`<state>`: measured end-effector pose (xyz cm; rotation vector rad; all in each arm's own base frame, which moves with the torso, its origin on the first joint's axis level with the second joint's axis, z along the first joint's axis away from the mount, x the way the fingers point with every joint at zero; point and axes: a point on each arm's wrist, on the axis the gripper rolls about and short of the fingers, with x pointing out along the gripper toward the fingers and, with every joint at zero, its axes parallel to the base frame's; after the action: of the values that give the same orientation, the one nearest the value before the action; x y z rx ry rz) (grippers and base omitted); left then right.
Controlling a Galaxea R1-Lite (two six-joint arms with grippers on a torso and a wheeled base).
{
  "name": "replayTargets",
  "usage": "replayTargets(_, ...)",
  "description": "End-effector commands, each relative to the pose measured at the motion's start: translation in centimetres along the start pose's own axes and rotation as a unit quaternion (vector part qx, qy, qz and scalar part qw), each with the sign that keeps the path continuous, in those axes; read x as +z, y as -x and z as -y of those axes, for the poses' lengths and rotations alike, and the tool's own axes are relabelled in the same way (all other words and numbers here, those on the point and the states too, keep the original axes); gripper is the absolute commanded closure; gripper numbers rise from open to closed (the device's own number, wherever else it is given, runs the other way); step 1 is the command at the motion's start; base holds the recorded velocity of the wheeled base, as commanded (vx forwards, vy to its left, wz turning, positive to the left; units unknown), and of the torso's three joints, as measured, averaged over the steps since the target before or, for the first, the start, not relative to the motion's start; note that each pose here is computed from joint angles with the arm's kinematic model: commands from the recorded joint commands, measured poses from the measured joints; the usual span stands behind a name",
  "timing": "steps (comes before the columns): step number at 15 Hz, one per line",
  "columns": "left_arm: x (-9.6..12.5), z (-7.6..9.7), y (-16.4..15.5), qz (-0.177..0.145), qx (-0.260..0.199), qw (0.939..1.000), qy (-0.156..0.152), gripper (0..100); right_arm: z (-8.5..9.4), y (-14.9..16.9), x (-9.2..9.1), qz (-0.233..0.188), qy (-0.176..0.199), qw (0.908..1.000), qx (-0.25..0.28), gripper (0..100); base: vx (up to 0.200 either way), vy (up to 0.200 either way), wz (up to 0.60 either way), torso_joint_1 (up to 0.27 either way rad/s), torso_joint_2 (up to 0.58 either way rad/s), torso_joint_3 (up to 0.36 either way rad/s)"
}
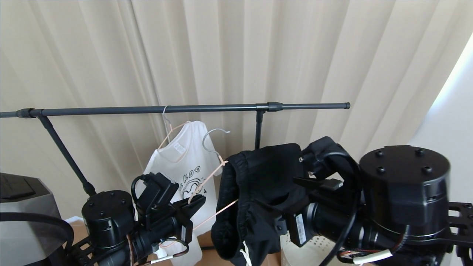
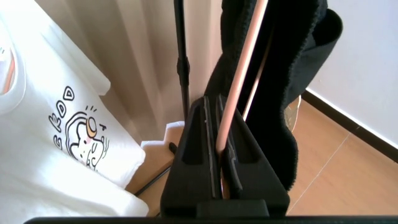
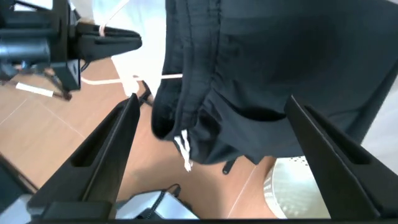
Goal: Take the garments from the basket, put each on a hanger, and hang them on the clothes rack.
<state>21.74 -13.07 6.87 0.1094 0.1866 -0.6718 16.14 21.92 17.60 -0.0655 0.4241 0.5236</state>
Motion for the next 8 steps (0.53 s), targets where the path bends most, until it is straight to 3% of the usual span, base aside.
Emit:
replayTargets(1,-0.1,0.1,-0.2,-0.002,-0.003,1.0000,0.000,100,-2.6,-3.0,-0.6,-0.013,0.004,0.9996,-0.024,0,0.000,0.000,0.00,0.000,0.00,0.000)
replayTargets(6,-0.4,0.5,-1.0,-0.006,0.021,0.9998,0.000,100,-4.4,-6.4,-1.6,-0.008,0.019,0.9937,-0.110,0,0.000,0.000,0.00,0.000,0.00,0.000)
replayTargets(8,-0.4,0.6,-1.1,-0.008,0.020,0.9998,0.000,100,-4.6,-7.1,-2.0,-0.008,0.022,0.9926,-0.119,0,0.000,0.000,0.00,0.000,0.00,0.000)
